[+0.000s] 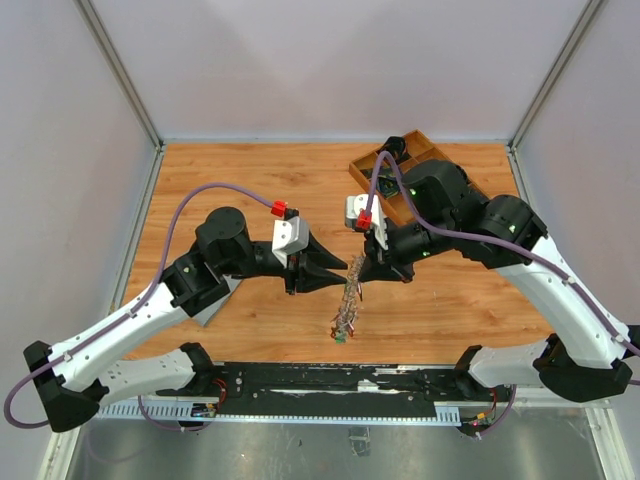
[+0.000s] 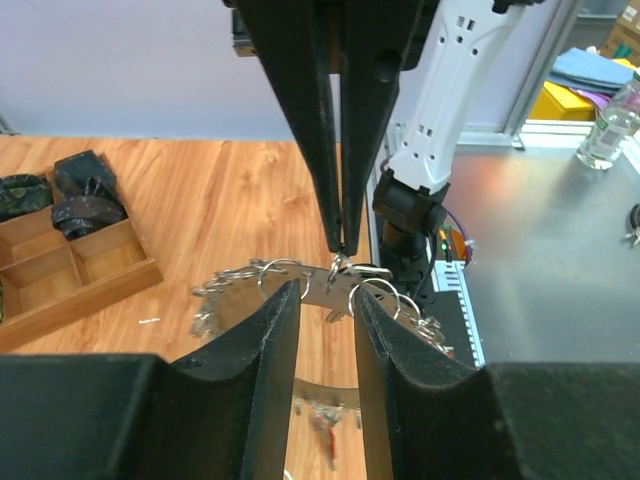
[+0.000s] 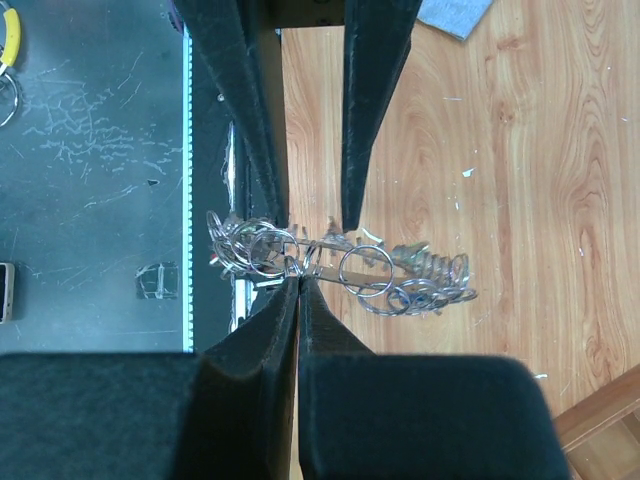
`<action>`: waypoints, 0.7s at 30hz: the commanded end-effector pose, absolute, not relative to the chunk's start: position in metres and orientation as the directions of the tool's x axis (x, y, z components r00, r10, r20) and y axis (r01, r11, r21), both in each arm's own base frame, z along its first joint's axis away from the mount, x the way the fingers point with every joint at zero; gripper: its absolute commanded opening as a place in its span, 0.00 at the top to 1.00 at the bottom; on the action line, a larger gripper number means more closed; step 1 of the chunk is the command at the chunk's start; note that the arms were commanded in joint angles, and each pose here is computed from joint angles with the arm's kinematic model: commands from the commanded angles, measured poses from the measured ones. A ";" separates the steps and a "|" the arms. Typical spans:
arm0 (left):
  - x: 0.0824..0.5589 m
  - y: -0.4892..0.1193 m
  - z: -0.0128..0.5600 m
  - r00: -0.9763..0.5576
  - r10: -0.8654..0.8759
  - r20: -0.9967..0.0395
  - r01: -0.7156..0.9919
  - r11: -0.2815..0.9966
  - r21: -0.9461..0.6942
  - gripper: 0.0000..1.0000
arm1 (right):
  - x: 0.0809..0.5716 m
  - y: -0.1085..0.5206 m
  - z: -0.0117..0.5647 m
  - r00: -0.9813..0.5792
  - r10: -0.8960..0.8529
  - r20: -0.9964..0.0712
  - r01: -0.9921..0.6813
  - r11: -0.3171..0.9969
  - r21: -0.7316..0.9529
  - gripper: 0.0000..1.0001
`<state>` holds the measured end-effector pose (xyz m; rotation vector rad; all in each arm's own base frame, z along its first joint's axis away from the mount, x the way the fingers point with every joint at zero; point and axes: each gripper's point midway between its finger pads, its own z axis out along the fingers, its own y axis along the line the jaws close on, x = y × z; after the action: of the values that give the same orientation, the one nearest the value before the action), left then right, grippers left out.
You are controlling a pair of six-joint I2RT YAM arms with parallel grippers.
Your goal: Put the keys on the keyring
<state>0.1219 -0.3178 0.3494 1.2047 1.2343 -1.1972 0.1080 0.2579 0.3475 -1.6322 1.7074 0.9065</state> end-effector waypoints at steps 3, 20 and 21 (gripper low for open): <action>0.116 -0.323 0.358 0.045 0.019 -0.999 0.999 -0.022 0.044 0.66 | 0.098 0.264 0.361 0.009 -0.532 -0.847 -0.998 -0.055 0.025 0.99; 0.118 -0.332 0.356 0.055 0.026 -0.998 0.998 -0.016 0.055 0.67 | 0.094 0.272 0.363 0.022 -0.510 -0.860 -0.996 -0.083 0.024 0.99; 0.118 -0.333 0.355 0.054 0.027 -0.998 0.998 -0.018 0.054 0.68 | 0.094 0.272 0.362 0.023 -0.510 -0.860 -0.996 -0.084 0.023 0.99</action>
<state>0.1198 -0.3291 0.3409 1.2615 1.2304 -1.1761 0.1018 0.2650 0.3484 -1.6570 1.6614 0.9342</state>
